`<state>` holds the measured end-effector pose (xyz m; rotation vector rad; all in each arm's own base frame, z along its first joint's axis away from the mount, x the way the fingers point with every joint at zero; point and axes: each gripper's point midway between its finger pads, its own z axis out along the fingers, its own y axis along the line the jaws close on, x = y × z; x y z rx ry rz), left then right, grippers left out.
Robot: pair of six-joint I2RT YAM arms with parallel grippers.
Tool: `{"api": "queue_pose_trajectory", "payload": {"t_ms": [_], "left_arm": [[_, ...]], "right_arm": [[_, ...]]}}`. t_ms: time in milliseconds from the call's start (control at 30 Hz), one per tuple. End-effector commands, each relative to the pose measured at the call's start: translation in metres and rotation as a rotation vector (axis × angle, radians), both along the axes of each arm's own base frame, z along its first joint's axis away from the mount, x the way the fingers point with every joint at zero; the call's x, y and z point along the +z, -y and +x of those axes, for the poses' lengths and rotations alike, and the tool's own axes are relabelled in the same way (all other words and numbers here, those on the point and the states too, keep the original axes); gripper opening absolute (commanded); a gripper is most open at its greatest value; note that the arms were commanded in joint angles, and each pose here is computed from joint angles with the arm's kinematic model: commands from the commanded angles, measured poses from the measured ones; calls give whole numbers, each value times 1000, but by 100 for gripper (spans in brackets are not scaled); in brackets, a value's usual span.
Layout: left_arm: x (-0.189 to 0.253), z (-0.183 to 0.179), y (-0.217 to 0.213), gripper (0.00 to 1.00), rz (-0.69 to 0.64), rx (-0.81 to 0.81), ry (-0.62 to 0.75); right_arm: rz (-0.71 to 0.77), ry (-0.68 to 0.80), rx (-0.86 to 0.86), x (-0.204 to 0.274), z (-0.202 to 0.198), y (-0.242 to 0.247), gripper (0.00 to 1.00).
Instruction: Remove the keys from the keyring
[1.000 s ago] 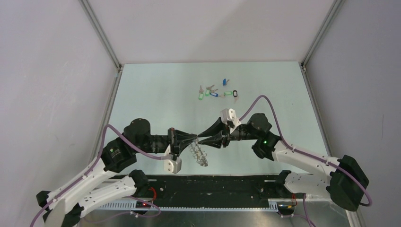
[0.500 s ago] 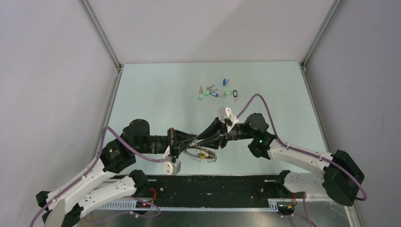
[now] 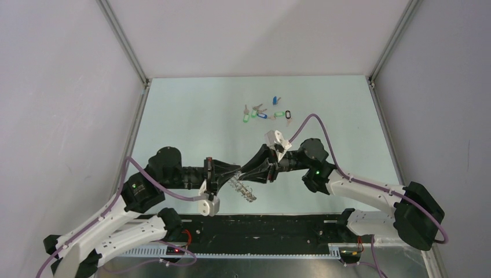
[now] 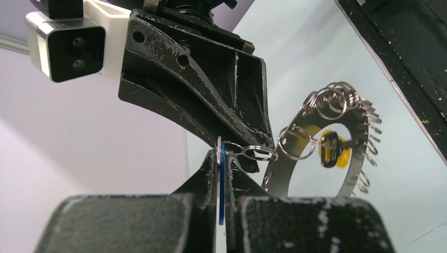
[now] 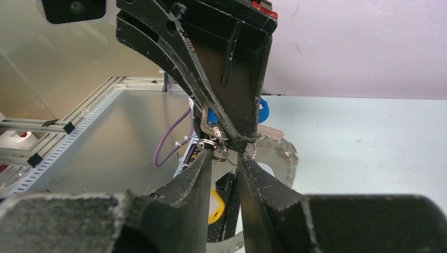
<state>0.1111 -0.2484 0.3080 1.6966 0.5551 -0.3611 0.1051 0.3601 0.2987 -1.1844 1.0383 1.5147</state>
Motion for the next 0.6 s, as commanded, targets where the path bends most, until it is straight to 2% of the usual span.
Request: {"api": "queue_pose_trajectory", "payload": {"t_ms": [0, 200, 267, 567], "left_arm": [[19, -1, 0, 0, -54, -12, 79], [22, -1, -1, 0, -58, -10, 90], [21, -1, -1, 0, -59, -10, 91], [19, -4, 0, 0, -57, -27, 78]], "right_arm": [[57, 34, 60, 24, -12, -2, 27], [51, 21, 74, 23, -16, -1, 9], [50, 20, 73, 24, -16, -1, 0], [53, 55, 20, 28, -11, 3, 0]]}}
